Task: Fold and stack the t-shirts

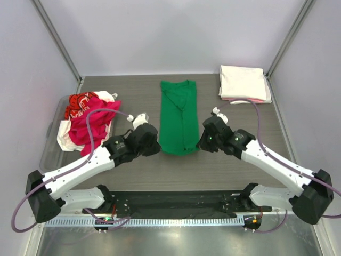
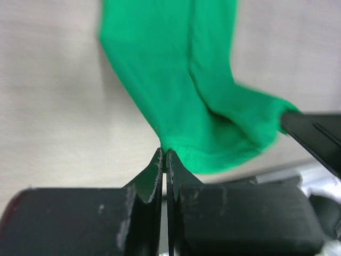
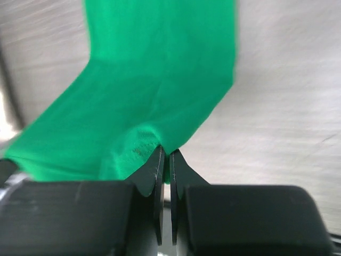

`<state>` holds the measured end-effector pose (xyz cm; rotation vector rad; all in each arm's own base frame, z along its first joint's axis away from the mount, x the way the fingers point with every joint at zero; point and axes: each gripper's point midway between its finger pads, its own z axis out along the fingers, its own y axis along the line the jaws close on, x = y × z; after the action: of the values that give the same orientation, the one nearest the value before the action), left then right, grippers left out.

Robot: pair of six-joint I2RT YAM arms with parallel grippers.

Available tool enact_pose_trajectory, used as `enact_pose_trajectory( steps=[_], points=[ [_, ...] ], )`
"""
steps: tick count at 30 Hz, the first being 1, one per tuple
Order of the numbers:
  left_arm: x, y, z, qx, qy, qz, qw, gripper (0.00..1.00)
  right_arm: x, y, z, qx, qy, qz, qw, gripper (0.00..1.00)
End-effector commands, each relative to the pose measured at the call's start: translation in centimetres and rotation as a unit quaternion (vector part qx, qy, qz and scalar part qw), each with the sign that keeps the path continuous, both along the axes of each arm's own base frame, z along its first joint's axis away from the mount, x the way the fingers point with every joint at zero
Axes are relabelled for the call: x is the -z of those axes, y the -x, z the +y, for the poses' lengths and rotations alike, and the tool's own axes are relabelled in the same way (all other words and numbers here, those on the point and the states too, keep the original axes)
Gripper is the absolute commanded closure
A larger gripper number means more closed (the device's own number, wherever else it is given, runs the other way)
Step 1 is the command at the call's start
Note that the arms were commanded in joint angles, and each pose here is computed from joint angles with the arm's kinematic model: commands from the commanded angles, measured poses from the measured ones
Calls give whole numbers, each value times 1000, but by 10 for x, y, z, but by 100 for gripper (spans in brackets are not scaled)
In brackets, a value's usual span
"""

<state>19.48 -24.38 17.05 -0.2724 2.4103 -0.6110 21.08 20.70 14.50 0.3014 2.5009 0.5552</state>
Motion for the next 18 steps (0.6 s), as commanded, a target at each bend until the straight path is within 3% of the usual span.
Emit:
enact_pose_trajectory(
  steps=[1, 7, 18],
  points=[
    [-3, -30, 18, -6, -54, -10, 998, 99, -12, -37, -17, 2, 59, -25, 998, 99],
    [-5, -88, 21, -5, -72, 4, 997, 99, -20, -87, -23, 1, 68, -28, 997, 99],
    [21, -164, 21, -3, -87, 38, 995, 100, 13, -151, -22, -13, 83, 9, 996, 99]
  ],
)
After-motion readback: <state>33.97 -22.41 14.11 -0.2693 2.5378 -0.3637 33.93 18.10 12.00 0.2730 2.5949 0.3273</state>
